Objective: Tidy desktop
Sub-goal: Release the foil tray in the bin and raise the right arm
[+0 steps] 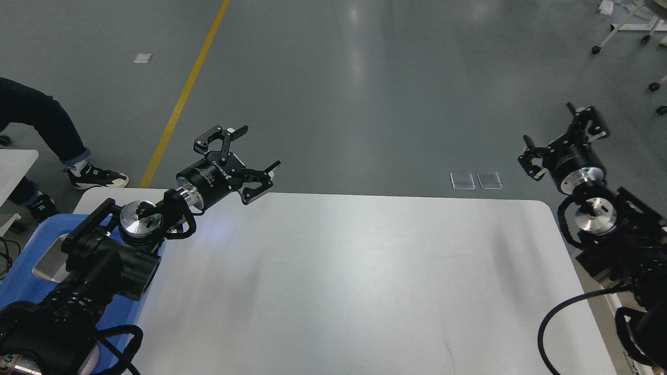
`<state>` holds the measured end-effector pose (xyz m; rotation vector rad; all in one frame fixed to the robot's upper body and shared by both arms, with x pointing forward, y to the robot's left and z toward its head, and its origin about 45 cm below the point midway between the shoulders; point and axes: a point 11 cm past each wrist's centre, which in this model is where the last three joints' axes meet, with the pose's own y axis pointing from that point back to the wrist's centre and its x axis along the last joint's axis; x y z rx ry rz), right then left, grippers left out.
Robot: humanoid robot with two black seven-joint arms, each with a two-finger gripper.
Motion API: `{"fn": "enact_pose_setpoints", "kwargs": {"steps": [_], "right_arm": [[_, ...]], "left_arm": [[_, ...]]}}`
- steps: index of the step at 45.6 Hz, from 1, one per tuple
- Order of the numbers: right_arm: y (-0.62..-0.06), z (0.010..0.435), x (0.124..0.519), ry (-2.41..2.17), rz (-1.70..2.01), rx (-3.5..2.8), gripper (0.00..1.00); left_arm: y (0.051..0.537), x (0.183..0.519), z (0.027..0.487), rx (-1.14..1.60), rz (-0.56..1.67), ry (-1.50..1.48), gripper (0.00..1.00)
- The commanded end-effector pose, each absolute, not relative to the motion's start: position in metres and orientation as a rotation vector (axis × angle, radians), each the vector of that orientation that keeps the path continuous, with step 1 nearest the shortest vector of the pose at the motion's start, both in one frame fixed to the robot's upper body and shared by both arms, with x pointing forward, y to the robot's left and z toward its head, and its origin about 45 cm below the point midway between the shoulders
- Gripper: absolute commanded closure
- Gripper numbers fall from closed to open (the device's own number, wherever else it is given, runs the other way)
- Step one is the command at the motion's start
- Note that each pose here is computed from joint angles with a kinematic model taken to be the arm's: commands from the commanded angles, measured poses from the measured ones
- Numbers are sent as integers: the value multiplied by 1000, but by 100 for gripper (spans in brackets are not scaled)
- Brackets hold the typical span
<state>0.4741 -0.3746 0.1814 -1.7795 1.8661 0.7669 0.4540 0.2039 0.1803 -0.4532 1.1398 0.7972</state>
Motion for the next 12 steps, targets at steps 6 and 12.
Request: {"fn": "enact_pose_setpoints", "kwargs": {"steps": [6, 12], "right_arm": [[-283, 152, 472, 1684, 915, -1829, 0], [-266, 149, 472, 1658, 936, -1835, 0]], "left_arm": [[199, 451, 175, -466, 792, 1161, 2], [201, 447, 169, -463, 801, 1173, 2]]}}
